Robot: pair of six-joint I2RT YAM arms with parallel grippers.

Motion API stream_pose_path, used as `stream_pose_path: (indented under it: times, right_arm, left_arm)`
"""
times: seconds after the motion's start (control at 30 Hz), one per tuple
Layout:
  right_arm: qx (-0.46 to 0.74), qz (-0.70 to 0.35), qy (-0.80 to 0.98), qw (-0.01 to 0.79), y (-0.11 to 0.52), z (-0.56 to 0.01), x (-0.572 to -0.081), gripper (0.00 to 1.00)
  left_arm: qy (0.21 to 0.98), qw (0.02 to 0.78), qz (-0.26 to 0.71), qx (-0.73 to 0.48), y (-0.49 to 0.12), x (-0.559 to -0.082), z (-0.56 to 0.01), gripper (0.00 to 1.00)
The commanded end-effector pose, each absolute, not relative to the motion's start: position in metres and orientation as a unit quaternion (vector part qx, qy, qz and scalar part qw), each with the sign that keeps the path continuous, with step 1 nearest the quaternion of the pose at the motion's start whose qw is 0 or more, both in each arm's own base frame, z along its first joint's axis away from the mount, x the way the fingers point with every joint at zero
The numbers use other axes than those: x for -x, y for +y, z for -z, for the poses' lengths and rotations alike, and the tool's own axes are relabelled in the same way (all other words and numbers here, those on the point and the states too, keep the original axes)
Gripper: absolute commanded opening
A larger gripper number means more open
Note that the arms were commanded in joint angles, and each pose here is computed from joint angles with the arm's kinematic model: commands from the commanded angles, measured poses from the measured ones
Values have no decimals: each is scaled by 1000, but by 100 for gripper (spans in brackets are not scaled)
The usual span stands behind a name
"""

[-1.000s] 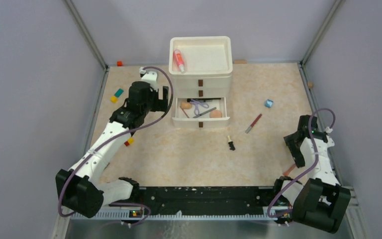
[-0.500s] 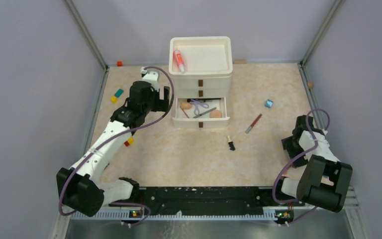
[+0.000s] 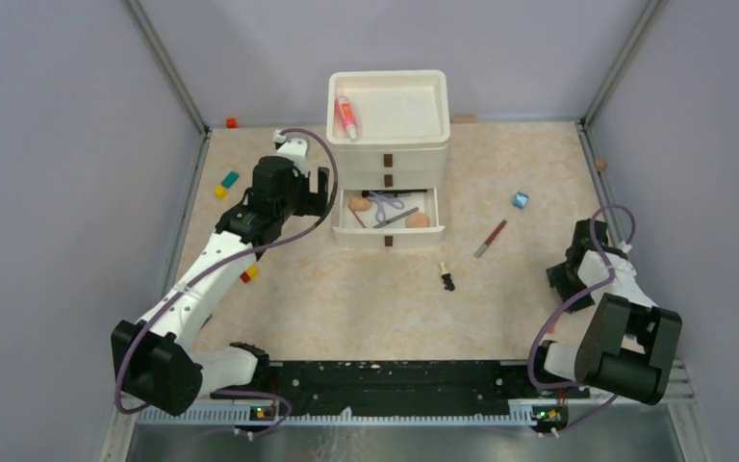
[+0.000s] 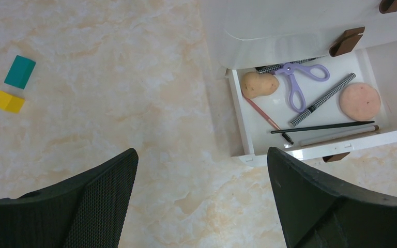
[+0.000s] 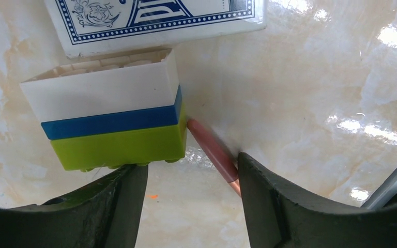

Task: Organize the makeup
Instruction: Pick up the makeup brush from the center of the board.

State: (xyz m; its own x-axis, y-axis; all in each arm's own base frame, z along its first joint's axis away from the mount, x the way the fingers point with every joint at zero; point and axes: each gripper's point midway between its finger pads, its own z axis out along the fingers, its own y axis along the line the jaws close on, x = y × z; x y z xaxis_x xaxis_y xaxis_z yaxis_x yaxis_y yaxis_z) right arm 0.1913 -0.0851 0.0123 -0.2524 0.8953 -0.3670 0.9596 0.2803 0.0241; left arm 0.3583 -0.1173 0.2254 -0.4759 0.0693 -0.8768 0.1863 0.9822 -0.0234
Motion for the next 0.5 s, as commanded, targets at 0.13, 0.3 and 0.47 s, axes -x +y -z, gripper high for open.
stream_pose_path:
  times: [0.13, 0.3, 0.47]
  right_arm:
    - [-575, 56, 805, 138, -68, 10, -190, 39]
    - [-562, 26, 813, 150, -60, 9, -197, 0]
    - [-534, -40, 825, 181, -45, 2, -218, 0]
  left_arm:
    - [843, 531, 55, -66, -117, -366, -237, 99]
    - [835, 546, 45, -60, -110, -362, -248, 99]
    - [826, 561, 26, -52, -99, -357, -254, 99]
